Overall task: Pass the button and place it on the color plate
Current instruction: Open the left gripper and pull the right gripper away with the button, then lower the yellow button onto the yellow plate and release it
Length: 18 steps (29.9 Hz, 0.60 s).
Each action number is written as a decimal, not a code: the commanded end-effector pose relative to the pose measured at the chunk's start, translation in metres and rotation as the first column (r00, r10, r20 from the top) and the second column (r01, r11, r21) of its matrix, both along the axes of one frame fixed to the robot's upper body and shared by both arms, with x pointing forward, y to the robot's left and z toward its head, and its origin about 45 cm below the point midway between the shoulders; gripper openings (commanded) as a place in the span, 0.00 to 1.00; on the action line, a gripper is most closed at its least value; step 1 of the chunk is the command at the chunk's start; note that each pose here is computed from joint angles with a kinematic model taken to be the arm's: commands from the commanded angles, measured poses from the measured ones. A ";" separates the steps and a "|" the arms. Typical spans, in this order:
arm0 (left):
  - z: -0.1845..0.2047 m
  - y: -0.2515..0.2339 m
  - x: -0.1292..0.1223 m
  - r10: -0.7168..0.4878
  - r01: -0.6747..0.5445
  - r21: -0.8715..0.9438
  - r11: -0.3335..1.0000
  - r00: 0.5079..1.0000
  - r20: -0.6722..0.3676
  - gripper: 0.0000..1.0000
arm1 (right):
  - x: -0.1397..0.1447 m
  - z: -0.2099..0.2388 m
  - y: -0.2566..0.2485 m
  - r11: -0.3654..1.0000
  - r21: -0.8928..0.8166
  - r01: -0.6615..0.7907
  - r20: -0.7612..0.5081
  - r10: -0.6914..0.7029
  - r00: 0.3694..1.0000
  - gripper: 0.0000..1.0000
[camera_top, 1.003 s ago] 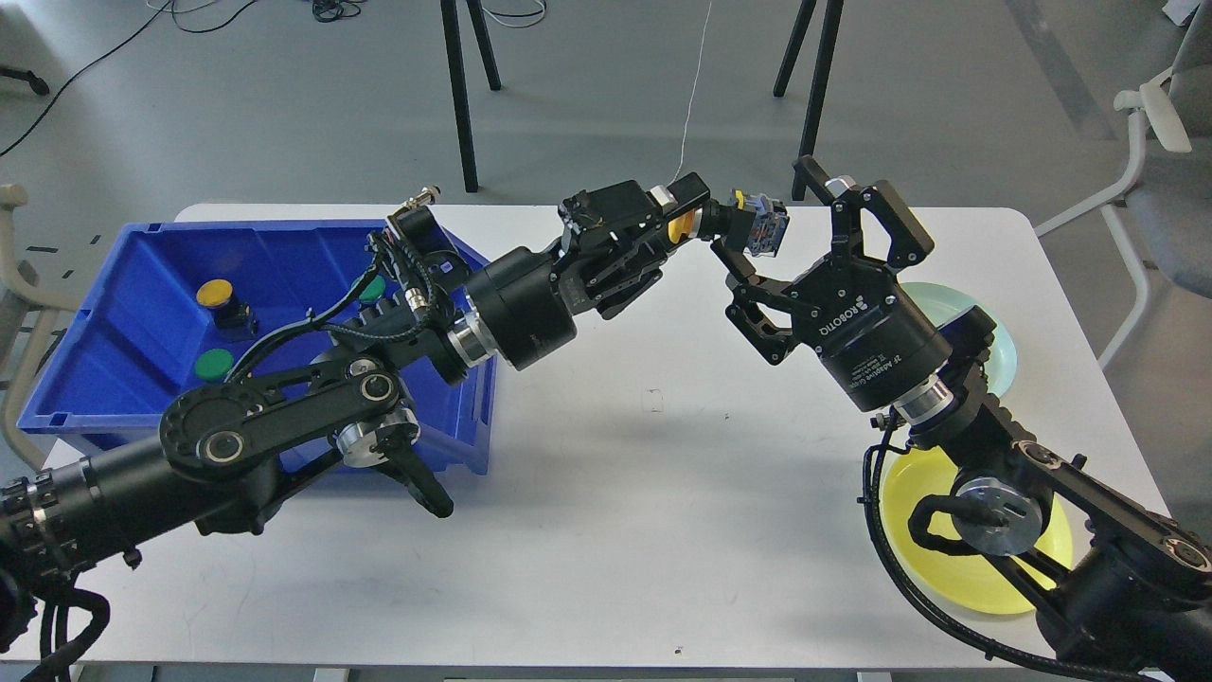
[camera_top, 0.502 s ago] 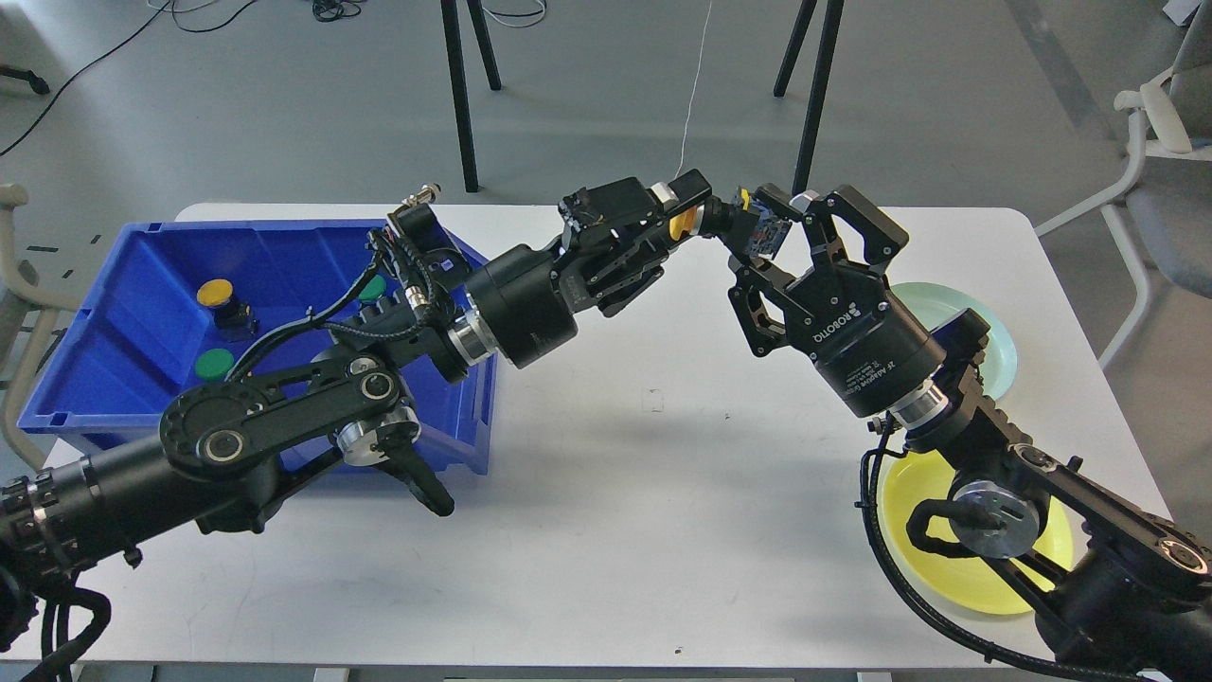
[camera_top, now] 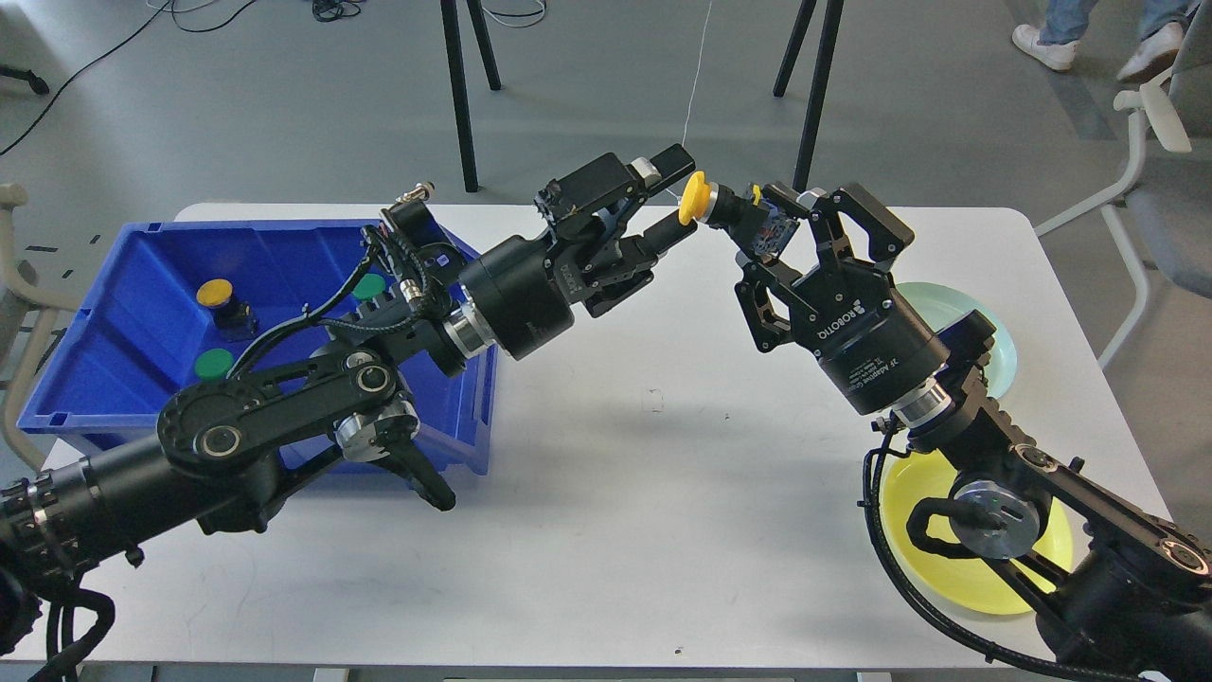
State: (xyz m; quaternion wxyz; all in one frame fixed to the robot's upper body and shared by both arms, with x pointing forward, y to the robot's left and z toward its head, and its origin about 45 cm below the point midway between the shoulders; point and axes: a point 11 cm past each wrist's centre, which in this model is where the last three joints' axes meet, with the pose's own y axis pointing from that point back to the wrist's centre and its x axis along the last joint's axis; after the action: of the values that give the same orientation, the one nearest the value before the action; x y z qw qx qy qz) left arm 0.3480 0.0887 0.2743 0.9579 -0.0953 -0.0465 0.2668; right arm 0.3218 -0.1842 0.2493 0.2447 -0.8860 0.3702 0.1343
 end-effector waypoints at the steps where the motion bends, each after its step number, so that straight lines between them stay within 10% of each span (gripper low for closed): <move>1: 0.000 0.000 0.000 0.000 0.000 -0.001 1.000 1.000 0.000 0.87 | -0.001 0.000 -0.016 0.999 -0.021 0.031 0.001 -0.031 1.000 0.00; 7: 0.000 0.000 0.000 0.001 -0.001 -0.002 1.000 1.000 -0.002 0.87 | -0.021 -0.009 -0.128 0.935 -0.282 0.216 -0.004 -0.226 0.974 0.00; 18: 0.000 0.000 0.000 -0.002 0.002 -0.003 1.000 1.000 -0.002 0.91 | -0.091 -0.048 -0.243 0.329 -0.902 0.279 0.191 -0.275 0.942 0.01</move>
State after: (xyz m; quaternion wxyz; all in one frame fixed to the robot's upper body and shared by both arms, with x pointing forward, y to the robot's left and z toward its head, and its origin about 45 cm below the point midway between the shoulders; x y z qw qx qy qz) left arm 0.3477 0.0887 0.2741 0.9580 -0.0961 -0.0453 0.2662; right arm 0.2443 -0.4148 0.2035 -0.2138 -0.8008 0.5484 -0.1107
